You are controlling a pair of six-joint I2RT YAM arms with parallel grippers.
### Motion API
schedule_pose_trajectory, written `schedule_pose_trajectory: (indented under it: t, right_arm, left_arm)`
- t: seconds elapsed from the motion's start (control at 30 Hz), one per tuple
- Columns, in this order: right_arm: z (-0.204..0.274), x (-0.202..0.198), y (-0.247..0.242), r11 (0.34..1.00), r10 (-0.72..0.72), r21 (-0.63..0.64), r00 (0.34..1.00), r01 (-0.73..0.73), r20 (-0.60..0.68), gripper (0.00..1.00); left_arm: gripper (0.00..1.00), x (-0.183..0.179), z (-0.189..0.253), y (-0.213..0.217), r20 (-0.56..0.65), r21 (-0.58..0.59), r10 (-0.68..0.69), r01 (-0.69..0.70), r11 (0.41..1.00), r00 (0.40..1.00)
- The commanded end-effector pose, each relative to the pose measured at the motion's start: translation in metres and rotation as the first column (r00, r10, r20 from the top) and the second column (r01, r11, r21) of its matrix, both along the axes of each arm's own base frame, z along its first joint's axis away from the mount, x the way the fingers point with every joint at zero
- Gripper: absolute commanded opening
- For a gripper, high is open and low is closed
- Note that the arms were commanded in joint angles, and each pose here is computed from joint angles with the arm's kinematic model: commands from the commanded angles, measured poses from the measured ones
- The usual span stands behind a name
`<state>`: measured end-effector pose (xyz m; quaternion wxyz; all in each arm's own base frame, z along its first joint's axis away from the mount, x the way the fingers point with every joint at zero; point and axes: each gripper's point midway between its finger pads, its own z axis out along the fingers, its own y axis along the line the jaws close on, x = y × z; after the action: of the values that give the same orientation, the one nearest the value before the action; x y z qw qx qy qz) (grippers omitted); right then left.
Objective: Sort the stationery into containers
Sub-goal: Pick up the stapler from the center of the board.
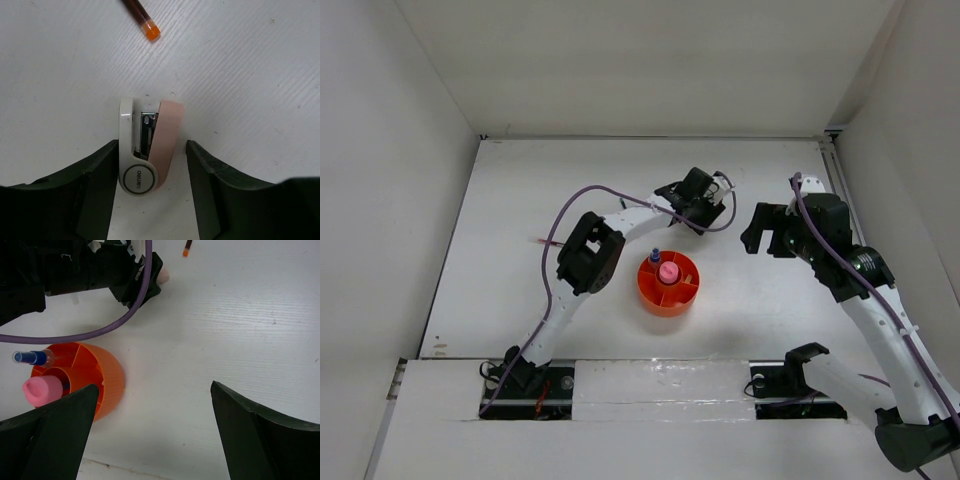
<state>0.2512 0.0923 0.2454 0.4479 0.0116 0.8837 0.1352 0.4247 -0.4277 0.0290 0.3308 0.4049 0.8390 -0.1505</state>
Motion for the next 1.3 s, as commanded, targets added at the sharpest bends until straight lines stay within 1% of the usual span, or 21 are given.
schedule_pose_trajectory:
  t: [0.0,0.07,0.13,0.17,0.23,0.27,0.43,0.47,0.57,0.6,0.63,0.67,0.73,0.77,0.8,0.83,0.97,1.0,1.07,1.17,1.27]
  right_arm:
    - [0.021,0.007,-0.002,1.0,-0.018,0.015,0.998,0.017,0.064,1.0]
    - [0.021,0.007,-0.002,1.0,-0.018,0.015,0.998,0.017,0.064,1.0]
    - [0.023,0.008,-0.002,1.0,-0.018,0.018,0.997,0.017,0.073,1.0]
    - [0.023,0.008,-0.002,1.0,-0.018,0.018,0.997,0.017,0.073,1.0]
    - [0.023,0.009,-0.004,1.0,-0.027,0.018,0.997,0.026,0.073,1.0]
    - [0.026,0.012,-0.003,0.999,-0.027,0.021,0.996,0.026,0.081,1.0]
    - [0.054,0.028,-0.002,0.995,-0.047,0.098,0.989,0.034,0.138,1.0]
    - [0.067,0.032,0.0,0.99,-0.048,0.136,0.987,0.027,0.154,1.0]
    - [0.095,0.04,0.002,0.982,-0.048,0.191,0.974,0.005,0.221,1.0]
    - [0.112,0.041,0.003,0.979,-0.042,0.206,0.963,-0.013,0.265,1.0]
    - [0.12,0.044,0.003,0.975,-0.046,0.222,0.958,-0.02,0.284,1.0]
    - [0.137,0.047,0.007,0.97,-0.032,0.235,0.939,-0.053,0.342,1.0]
    - [0.148,0.052,0.025,0.952,0.059,0.257,0.921,-0.168,0.385,1.0]
    - [0.155,0.053,0.034,0.934,0.089,0.283,0.911,-0.216,0.403,1.0]
    - [0.172,0.052,0.05,0.898,0.159,0.298,0.871,-0.324,0.466,1.0]
    - [0.171,0.054,0.059,0.874,0.187,0.323,0.866,-0.362,0.463,1.0]
    - [0.178,0.066,0.087,0.759,0.232,0.45,0.842,-0.47,0.487,1.0]
    - [0.185,0.068,0.091,0.727,0.22,0.493,0.842,-0.478,0.492,1.0]
    - [0.199,0.07,0.102,0.69,0.219,0.504,0.813,-0.52,0.539,1.0]
    - [0.204,0.084,0.121,0.668,0.227,0.527,0.818,-0.526,0.528,1.0]
    - [0.205,0.098,0.124,0.684,0.175,0.554,0.844,-0.474,0.506,1.0]
  left_arm:
    - [0.49,-0.002,-0.002,0.017,-0.006,0.046,0.034,-0.034,0.998,0.999]
    - [0.34,0.0,-0.003,0.022,-0.017,0.049,0.052,-0.051,0.998,0.999]
    - [0.28,0.001,-0.003,0.023,-0.015,0.05,0.066,-0.065,0.997,0.998]
    - [0.15,0.001,-0.003,0.022,-0.02,0.047,0.073,-0.072,0.996,0.997]
    - [0.0,0.006,0.008,0.025,-0.013,0.026,0.093,-0.093,0.995,0.996]
    - [0.0,0.006,0.008,0.026,-0.013,0.026,0.094,-0.093,0.995,0.996]
    - [0.0,0.013,0.09,0.026,0.062,-0.113,0.148,-0.14,0.984,0.987]
    - [0.0,0.011,0.136,0.026,0.108,-0.198,0.168,-0.145,0.969,0.98]
    - [0.0,-0.006,0.182,0.033,0.133,-0.291,0.141,-0.098,0.952,0.981]
    - [0.0,-0.007,0.219,0.047,0.152,-0.354,0.153,-0.091,0.931,0.977]
    - [0.0,-0.011,0.235,0.05,0.145,-0.392,0.139,-0.072,0.917,0.98]
    - [0.0,-0.022,0.247,0.049,0.118,-0.437,0.084,-0.024,0.899,0.989]
    - [0.0,-0.034,0.289,0.061,0.117,-0.528,0.06,0.01,0.849,0.991]
    - [0.0,-0.046,0.3,0.059,0.122,-0.549,0.012,0.058,0.834,0.992]
    - [0.0,-0.05,0.309,0.06,0.134,-0.558,0.004,0.072,0.826,0.991]
    - [0.0,-0.059,0.328,0.064,0.146,-0.58,0.002,0.084,0.81,0.989]
    - [0.0,-0.078,0.367,0.076,0.189,-0.624,0.012,0.11,0.774,0.982]
    - [0.0,-0.074,0.373,0.081,0.207,-0.621,0.071,0.075,0.78,0.976]
    - [0.0,-0.085,0.379,0.079,0.233,-0.608,0.098,0.066,0.791,0.968]
    - [0.0,-0.089,0.377,0.086,0.246,-0.596,0.137,0.038,0.802,0.96]
    - [0.0,-0.087,0.369,0.097,0.252,-0.577,0.183,-0.004,0.817,0.95]
